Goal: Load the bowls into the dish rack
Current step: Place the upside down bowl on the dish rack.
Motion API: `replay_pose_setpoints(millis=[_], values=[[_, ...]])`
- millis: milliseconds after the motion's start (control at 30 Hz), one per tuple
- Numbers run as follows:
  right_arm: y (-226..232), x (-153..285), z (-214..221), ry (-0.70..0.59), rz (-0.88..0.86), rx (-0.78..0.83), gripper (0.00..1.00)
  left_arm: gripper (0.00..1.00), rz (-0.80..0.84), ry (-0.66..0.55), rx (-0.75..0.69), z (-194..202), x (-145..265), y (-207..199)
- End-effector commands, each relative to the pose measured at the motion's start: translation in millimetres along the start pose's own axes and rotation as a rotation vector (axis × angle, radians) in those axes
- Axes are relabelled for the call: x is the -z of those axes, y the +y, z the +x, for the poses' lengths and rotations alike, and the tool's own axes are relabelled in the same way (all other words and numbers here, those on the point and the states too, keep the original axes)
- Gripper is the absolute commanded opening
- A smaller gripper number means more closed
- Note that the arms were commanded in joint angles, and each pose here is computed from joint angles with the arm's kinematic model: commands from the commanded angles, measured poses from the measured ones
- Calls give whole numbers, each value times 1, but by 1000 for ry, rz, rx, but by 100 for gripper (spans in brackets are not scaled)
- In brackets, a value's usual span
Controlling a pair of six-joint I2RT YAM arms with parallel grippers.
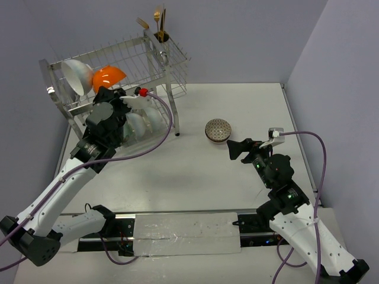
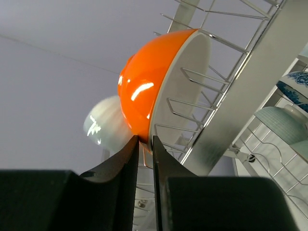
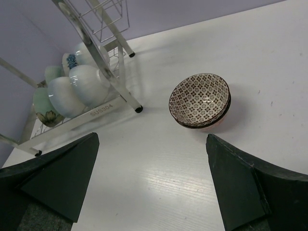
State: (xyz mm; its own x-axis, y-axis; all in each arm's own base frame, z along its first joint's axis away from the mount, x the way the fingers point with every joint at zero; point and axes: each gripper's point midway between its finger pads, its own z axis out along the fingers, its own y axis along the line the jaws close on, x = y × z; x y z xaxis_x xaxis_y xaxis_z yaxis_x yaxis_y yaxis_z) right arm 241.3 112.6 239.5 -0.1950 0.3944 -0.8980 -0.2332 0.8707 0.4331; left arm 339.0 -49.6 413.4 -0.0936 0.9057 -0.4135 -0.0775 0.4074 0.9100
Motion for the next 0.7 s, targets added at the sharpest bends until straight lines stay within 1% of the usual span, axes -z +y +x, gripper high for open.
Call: replay_pose_setpoints(millis=[0, 167, 267, 367, 400, 533, 667], values=[[3, -1, -9, -39, -8, -5, 100, 20, 28, 4, 47, 4, 7, -5], [3, -1, -9, -41, -8, -4, 100, 20, 20, -6, 85, 2, 8, -2], [2, -1, -9, -39, -5, -3, 100, 21, 15, -34, 148, -4, 11, 5], [2, -1, -8, -39, -4, -3, 100, 29, 4, -77, 231, -13, 14, 17], [2, -1, -8, -40, -2, -3, 100, 33, 10, -101, 268, -19, 15, 22], [1, -2, -9, -41, 3, -3, 100, 40, 33, -157, 334, -32, 18, 29], [1, -2, -7, -35, 4, -3, 100, 45, 58, -187, 379, -39, 20, 31]])
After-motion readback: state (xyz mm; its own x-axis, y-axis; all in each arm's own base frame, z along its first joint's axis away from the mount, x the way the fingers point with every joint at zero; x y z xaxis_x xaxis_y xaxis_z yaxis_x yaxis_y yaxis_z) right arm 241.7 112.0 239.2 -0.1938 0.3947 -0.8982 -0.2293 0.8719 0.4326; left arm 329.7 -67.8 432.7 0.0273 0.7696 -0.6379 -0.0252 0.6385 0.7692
